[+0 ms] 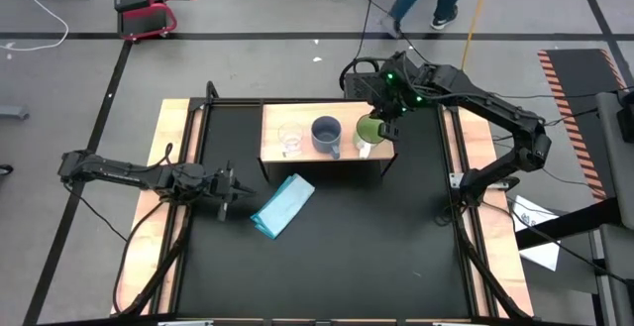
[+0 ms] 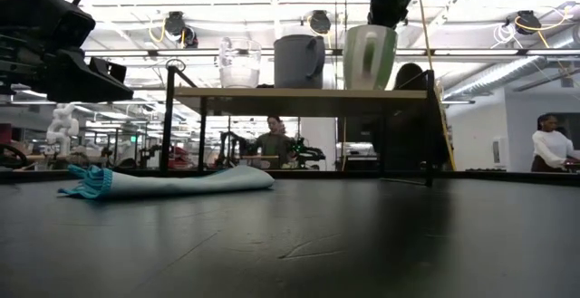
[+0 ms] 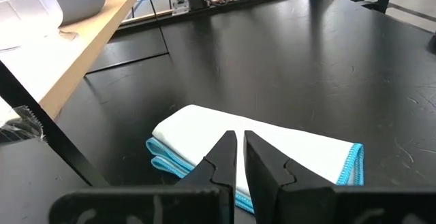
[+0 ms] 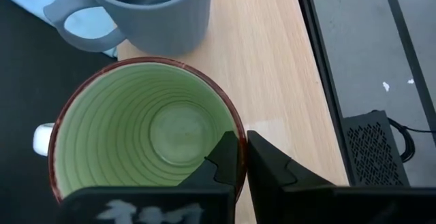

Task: Stack small to large cups/mugs on shelf
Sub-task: Put the green mug on the shelf

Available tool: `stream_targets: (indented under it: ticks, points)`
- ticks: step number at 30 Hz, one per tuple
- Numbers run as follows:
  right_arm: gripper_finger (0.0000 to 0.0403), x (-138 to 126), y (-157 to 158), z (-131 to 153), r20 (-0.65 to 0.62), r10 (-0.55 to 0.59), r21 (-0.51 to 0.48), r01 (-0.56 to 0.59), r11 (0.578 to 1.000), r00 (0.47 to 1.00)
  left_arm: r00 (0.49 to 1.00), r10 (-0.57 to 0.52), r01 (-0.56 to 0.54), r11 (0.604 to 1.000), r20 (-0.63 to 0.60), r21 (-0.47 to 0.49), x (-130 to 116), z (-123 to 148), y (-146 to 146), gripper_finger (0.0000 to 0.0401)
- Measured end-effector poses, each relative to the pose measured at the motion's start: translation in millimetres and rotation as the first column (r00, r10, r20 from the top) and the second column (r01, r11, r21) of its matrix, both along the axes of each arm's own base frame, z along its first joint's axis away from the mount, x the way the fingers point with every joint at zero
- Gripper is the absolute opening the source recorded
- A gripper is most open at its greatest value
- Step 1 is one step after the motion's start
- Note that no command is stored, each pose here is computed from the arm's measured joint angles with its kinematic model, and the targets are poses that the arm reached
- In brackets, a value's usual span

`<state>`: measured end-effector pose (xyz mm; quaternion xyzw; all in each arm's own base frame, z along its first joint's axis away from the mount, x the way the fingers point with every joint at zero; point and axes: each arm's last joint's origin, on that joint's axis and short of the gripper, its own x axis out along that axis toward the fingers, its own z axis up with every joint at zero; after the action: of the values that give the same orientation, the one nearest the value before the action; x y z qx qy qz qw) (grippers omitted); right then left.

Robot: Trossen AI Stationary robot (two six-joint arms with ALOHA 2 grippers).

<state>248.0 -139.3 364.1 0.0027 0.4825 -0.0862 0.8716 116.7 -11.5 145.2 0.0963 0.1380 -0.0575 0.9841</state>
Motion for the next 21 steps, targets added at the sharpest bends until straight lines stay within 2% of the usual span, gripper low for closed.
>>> stream_targets:
  ticks: [13,21]
  points:
    - [0.0046,7.5,-4.9,-8.7,-0.014,-0.032,0.032,0.032,0.999,0.999,1.000,0.000,0.000,1.000,-0.005,0.002,-0.2,-0.5,0.0,0.0031]
    - [0.0097,8.7,-5.5,-6.3,0.014,-0.035,0.019,0.035,0.999,0.999,1.000,-0.001,0.001,1.000,-0.023,0.003,-0.7,-2.2,0.0,0.0031]
